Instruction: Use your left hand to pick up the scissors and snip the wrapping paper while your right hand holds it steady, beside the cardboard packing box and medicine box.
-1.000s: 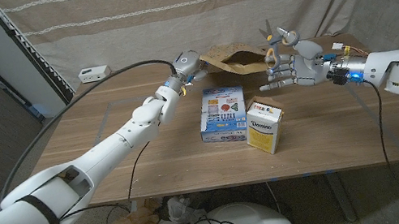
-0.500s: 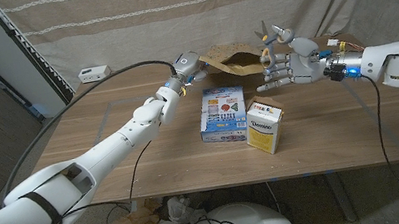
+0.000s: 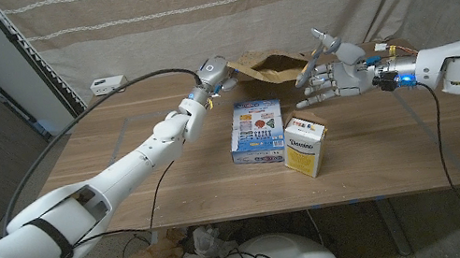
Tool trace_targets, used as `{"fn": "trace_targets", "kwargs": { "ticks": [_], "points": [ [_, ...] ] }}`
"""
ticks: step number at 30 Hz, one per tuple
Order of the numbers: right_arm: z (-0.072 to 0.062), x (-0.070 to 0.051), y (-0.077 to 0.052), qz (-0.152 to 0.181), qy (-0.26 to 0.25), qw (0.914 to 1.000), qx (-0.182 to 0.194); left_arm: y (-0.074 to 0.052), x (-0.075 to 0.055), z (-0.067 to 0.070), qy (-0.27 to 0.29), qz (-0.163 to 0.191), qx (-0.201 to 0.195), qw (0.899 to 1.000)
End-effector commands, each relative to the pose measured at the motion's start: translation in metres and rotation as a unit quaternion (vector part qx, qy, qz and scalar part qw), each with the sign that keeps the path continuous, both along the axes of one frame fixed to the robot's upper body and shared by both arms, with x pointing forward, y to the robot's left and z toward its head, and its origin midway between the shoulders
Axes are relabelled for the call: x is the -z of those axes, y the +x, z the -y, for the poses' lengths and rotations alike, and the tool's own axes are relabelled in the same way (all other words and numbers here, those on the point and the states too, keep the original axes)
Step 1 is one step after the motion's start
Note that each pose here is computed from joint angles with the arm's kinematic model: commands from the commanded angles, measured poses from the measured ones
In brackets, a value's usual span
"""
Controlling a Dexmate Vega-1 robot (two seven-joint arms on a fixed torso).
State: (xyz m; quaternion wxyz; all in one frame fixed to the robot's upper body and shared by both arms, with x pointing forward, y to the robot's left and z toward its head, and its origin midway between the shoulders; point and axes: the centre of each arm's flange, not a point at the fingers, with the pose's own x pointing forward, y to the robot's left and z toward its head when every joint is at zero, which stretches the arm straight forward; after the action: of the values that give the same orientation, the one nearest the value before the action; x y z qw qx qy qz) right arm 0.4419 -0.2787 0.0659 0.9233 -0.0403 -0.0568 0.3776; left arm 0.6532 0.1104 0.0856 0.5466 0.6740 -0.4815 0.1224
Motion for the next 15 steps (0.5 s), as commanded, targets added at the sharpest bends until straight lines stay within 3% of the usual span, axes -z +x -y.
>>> {"fn": "trace_targets", "kwargs": {
  "ticks": [1, 15],
  "points": [
    [0.0022, 0.0003, -0.0011, -0.006, -0.003, 1.0, 0.0, -0.0012, -0.0033, -0.0008, -0.001, 0.009, 0.003, 1.0],
    [-0.0013, -0.0028, -0.0022, 0.003, -0.006, 1.0, -0.002, -0.0081, 0.0001, -0.0052, -0.004, 0.013, -0.004, 1.0]
  ]
}}
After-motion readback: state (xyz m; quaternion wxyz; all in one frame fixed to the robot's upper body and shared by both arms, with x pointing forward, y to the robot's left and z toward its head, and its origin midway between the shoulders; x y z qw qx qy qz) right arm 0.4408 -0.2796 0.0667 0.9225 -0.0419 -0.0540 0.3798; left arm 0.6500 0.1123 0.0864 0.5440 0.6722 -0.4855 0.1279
